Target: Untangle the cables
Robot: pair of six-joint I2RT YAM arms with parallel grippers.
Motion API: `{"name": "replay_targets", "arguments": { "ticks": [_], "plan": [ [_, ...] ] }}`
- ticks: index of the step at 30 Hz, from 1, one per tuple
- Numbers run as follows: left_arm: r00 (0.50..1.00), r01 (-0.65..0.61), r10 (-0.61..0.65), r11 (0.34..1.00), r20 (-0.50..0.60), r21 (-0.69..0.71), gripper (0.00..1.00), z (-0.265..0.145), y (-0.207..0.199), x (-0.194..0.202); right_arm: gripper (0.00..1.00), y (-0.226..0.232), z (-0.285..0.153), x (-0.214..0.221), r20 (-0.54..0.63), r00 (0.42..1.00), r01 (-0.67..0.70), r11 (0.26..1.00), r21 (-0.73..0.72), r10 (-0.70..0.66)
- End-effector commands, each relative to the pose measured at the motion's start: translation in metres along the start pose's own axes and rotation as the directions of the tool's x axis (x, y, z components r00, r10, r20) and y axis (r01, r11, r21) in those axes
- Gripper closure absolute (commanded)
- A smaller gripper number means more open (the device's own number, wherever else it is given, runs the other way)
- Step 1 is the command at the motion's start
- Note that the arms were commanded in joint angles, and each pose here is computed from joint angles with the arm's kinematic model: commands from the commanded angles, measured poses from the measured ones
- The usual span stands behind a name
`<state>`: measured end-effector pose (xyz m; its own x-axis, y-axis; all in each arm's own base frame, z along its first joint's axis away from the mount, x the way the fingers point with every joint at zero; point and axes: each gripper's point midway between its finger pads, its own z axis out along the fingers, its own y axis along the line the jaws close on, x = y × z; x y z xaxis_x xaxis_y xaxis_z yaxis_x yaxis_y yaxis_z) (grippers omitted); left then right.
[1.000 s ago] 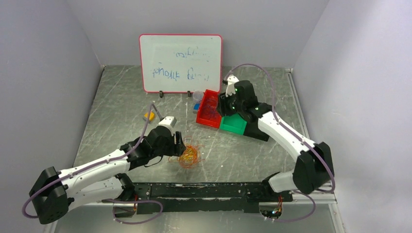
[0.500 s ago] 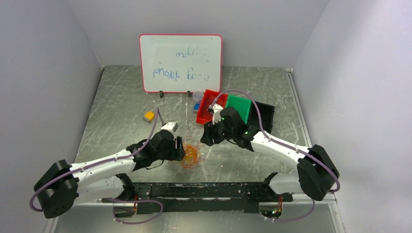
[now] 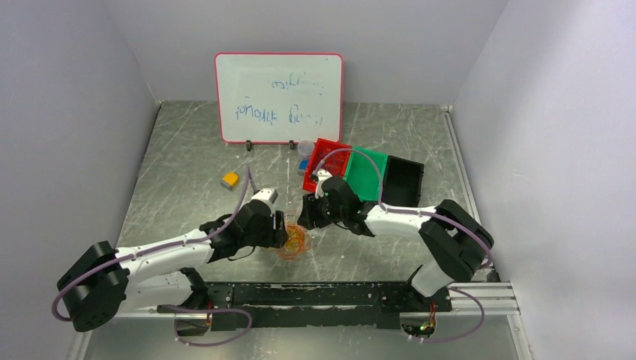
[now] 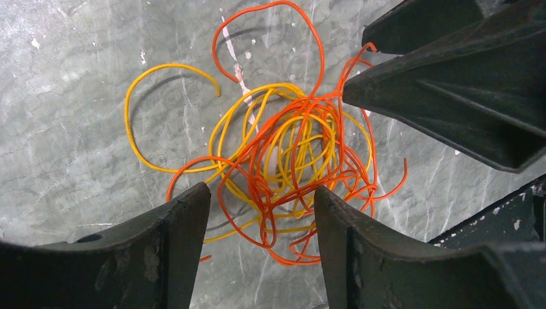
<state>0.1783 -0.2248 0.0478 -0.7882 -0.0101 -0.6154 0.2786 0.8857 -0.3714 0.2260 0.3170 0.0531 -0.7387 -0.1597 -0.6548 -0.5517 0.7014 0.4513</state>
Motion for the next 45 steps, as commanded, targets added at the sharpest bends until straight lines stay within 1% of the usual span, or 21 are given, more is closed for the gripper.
{"name": "replay_targets", "arguments": {
  "ticks": [1,5,8,10,11,15,18,23,26,29,31,35,40,45],
  "plan": [
    [0.999,-0.014,0.013,0.999,0.038,0.043,0.35,0.001,-0.015,-0.015,0.50,-0.012,0.011,-0.006,0.077,0.996,-0.040,0.996,0.077,0.034],
    [0.999,-0.007,0.005,0.998,0.035,0.055,0.35,0.001,-0.017,-0.013,0.51,-0.019,0.018,-0.001,0.096,0.994,-0.059,0.993,0.107,0.049],
    [0.999,-0.014,0.013,0.999,0.034,0.052,0.35,0.001,-0.016,-0.012,0.54,-0.019,0.022,0.000,0.109,0.992,-0.078,0.992,0.097,0.067],
    [0.999,-0.021,0.019,0.999,0.034,0.045,0.35,0.002,-0.015,-0.013,0.63,-0.017,0.025,-0.001,0.121,0.990,-0.085,0.993,0.081,0.075],
    [0.999,-0.024,0.022,0.999,0.033,0.038,0.35,0.003,-0.014,-0.013,0.69,-0.015,0.025,-0.002,0.127,0.989,-0.086,0.994,0.073,0.076],
    [0.999,-0.020,0.019,1.000,0.031,0.023,0.35,0.007,-0.012,-0.013,0.90,-0.009,0.021,-0.011,0.160,0.985,-0.067,0.996,0.058,0.057],
    [1.000,-0.006,0.006,1.000,0.025,0.006,0.35,0.011,-0.009,-0.010,1.00,-0.005,0.012,-0.021,0.189,0.981,-0.050,0.997,0.054,0.039],
    [1.000,0.012,-0.011,0.999,0.008,-0.039,0.38,0.020,0.003,0.001,1.00,0.005,-0.012,-0.042,0.253,0.967,-0.043,0.998,0.042,0.031],
    [1.000,0.010,-0.011,0.998,-0.008,-0.057,0.47,0.024,0.008,0.007,1.00,0.012,-0.030,-0.060,0.302,0.953,-0.035,0.998,0.050,0.018],
    [1.000,0.012,-0.014,0.997,-0.025,-0.076,0.52,0.027,0.014,0.014,1.00,0.019,-0.053,-0.082,0.349,0.937,-0.014,0.997,0.072,-0.012],
    [0.999,0.015,-0.018,0.997,-0.031,-0.081,0.53,0.028,0.015,0.017,1.00,0.021,-0.069,-0.098,0.385,0.923,-0.012,0.995,0.096,-0.027],
    [0.999,0.013,-0.017,0.996,-0.042,-0.093,0.51,0.028,0.021,0.023,1.00,0.028,-0.103,-0.130,0.464,0.884,-0.005,0.990,0.139,-0.060],
    [0.998,0.004,-0.011,0.992,-0.058,-0.122,0.51,0.029,0.028,0.029,1.00,0.044,-0.149,-0.172,0.564,0.820,0.005,0.988,0.157,-0.094],
    [0.998,0.016,-0.024,0.991,-0.064,-0.131,0.51,0.029,0.032,0.034,1.00,0.051,-0.196,-0.204,0.634,0.758,0.012,0.975,0.224,-0.155]
  ]
}}
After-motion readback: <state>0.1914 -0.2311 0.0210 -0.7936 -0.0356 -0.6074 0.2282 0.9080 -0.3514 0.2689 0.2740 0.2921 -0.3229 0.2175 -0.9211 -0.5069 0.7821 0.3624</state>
